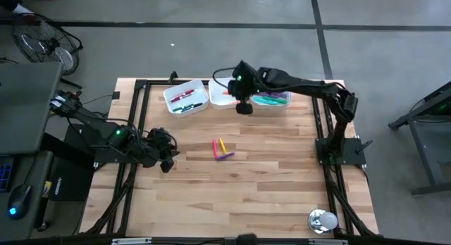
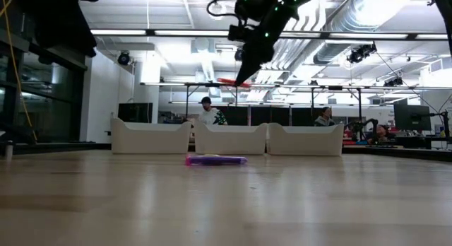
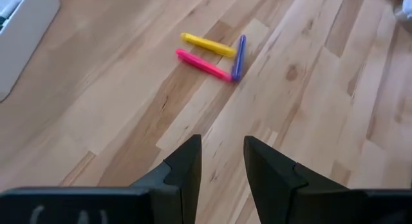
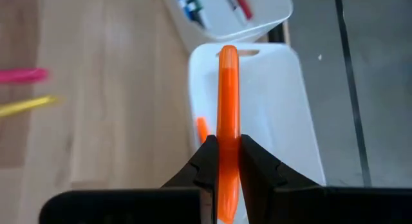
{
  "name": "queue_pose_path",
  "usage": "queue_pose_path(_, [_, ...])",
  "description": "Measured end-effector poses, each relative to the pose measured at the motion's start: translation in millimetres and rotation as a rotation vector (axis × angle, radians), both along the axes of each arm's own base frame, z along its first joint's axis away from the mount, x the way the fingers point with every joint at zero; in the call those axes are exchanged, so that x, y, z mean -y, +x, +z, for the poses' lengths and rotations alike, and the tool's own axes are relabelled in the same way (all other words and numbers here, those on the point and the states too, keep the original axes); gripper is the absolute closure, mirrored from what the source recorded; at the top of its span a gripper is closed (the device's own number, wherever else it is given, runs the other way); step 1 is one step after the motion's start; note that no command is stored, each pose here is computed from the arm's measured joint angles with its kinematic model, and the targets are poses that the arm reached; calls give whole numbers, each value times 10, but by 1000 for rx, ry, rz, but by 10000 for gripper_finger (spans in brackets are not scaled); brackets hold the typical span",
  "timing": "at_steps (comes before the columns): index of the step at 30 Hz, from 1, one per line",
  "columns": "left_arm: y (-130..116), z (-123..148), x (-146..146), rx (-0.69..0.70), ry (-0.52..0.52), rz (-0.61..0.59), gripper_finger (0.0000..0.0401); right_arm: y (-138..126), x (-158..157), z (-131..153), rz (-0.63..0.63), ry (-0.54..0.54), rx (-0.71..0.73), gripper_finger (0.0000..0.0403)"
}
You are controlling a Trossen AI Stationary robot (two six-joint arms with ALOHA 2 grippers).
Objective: Pick & Place Markers
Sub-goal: Put the orange pen into the middle white bin
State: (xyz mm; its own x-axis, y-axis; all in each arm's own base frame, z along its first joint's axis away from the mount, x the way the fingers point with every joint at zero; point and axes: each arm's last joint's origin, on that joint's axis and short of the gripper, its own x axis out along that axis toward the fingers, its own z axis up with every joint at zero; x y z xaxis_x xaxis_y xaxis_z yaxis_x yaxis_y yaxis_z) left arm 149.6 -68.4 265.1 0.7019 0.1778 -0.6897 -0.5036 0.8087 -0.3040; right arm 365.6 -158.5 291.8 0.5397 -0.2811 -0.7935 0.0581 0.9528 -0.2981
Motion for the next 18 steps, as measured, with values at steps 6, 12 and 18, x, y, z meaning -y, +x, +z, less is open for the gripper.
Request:
queue_pose_path(6, [36, 34, 15, 57, -21, 17, 286, 32, 365, -193, -5, 38, 52, 374])
queue_pose_path(12, [92, 36, 41, 88, -25, 31, 286, 97, 597, -521, 18, 60, 21, 374])
queue_pose_path(18, [149, -7, 73, 83, -49, 66, 286, 115, 726, -771, 19, 115, -7, 374])
